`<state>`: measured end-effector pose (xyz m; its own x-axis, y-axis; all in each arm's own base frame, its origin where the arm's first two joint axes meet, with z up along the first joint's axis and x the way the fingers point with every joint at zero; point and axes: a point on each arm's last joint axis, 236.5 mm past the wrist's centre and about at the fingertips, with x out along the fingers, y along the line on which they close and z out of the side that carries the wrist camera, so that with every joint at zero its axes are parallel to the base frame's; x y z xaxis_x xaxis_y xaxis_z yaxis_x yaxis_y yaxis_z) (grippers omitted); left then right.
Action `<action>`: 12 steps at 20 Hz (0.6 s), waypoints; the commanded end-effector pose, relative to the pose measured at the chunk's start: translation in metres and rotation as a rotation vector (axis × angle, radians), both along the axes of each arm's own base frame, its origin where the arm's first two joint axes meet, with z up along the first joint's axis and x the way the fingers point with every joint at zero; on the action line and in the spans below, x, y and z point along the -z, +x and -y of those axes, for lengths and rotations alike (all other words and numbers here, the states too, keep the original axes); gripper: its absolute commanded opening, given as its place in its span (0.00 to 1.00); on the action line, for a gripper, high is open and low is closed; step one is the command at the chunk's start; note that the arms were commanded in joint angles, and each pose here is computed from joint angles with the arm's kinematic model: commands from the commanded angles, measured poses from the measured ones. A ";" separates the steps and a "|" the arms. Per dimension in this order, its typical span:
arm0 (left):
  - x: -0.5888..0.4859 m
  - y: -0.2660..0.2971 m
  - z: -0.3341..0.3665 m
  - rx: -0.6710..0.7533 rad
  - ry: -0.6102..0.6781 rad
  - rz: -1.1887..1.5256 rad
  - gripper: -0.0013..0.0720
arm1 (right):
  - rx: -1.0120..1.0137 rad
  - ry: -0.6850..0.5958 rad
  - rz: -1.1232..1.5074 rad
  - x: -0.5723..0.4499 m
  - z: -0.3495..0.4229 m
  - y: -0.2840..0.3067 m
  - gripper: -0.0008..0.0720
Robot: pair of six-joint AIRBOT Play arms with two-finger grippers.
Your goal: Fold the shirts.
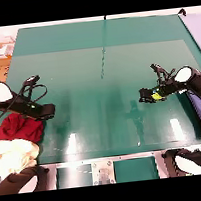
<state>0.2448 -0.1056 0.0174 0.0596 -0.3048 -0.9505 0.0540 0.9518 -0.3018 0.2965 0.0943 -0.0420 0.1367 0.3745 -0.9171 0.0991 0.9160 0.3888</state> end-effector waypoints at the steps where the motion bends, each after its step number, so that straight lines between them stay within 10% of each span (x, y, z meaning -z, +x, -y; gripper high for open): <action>1: 0.003 0.001 -0.010 0.022 0.045 0.010 0.04 | 0.000 0.000 -0.001 0.000 0.000 0.000 0.04; 4: 0.011 0.002 -0.060 0.041 0.264 0.019 0.15 | 0.000 0.000 -0.001 0.000 0.000 0.000 0.04; 6: 0.010 0.014 -0.114 0.022 0.493 0.063 1.00 | 0.000 0.000 -0.001 0.000 0.000 0.000 0.04; 12: 0.090 0.001 -0.162 0.073 0.637 0.071 1.00 | 0.001 0.001 -0.001 0.000 0.000 0.000 0.04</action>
<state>0.2479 0.0300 -0.0415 0.0996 0.2359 -0.9667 0.0943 0.9649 0.2452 0.2966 0.0942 -0.0420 0.1371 0.3744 -0.9171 0.0991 0.9160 0.3888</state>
